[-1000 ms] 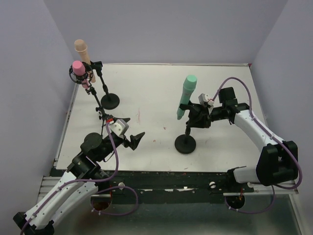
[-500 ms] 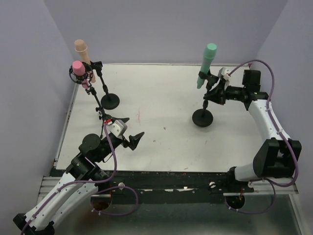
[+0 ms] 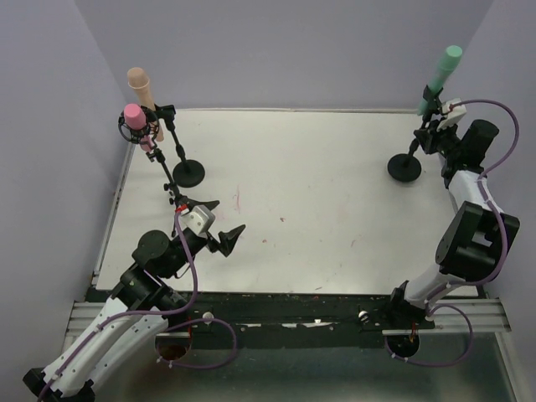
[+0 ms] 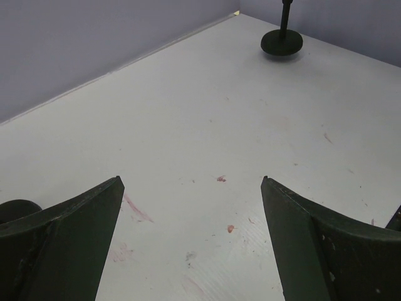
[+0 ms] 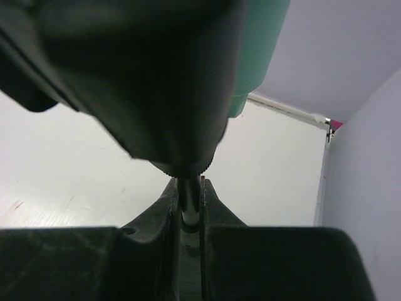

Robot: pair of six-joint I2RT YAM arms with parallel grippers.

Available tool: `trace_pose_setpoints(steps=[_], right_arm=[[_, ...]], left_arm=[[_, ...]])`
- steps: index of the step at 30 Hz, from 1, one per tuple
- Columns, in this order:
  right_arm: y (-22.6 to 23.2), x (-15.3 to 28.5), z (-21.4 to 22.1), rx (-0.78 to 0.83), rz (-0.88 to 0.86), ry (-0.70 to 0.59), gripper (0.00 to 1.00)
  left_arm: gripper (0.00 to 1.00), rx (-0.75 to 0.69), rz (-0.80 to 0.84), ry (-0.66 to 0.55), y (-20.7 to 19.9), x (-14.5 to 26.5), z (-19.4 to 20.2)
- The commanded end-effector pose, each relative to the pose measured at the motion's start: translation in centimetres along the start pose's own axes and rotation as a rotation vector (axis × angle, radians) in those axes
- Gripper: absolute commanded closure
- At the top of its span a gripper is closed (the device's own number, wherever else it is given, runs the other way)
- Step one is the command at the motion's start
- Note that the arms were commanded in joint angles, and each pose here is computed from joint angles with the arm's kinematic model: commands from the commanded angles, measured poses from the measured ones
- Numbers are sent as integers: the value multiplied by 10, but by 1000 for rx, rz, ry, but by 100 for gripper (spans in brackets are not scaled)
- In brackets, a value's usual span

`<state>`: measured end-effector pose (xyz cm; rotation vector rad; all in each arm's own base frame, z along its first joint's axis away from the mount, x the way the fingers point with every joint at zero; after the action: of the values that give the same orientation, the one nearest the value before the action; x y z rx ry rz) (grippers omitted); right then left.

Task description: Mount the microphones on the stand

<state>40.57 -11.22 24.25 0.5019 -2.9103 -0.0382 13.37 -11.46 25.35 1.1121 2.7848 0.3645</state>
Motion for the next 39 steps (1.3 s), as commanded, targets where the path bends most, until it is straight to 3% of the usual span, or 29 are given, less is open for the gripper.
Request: trace_pose_setpoints(steps=[1,12,16,19,23,30,35,39], right_arm=[[-13,-8,-24,58,62,-168,89],[-9,-6,9,8,15,-110,81],[-3,-1,8,26,-5,-111,84],[15,2,1,-1,-126,-114,88],[77,-4,-14,13,-320,-86,90],[240,-40,-27,18,-711,12,90],[358,-74,-30,68,-907,66,90],[428,-115,-48,63,-950,82,90]], left_arm=[[1,-7,-31,-1,5,1,-4],[1,-7,-27,1,5,1,-3],[1,-6,-27,-4,5,2,-4],[1,-5,-28,-7,5,2,-4],[1,-5,-39,-7,6,2,-5],[1,5,-107,-32,12,10,-8],[1,152,-155,-65,11,32,-23],[1,263,-174,-81,9,53,-32]])
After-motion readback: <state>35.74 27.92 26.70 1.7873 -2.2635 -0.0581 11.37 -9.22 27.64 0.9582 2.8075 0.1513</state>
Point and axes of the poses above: each gripper's point midway between its finger pads, its own x axis back along the fingers, its own y axis along the line the jaws close on, z = x × y, the point moved 8 cm from there along x, back along the fingers, and after that the axes turned 12 degrees about -x, right-handed, at the moved point
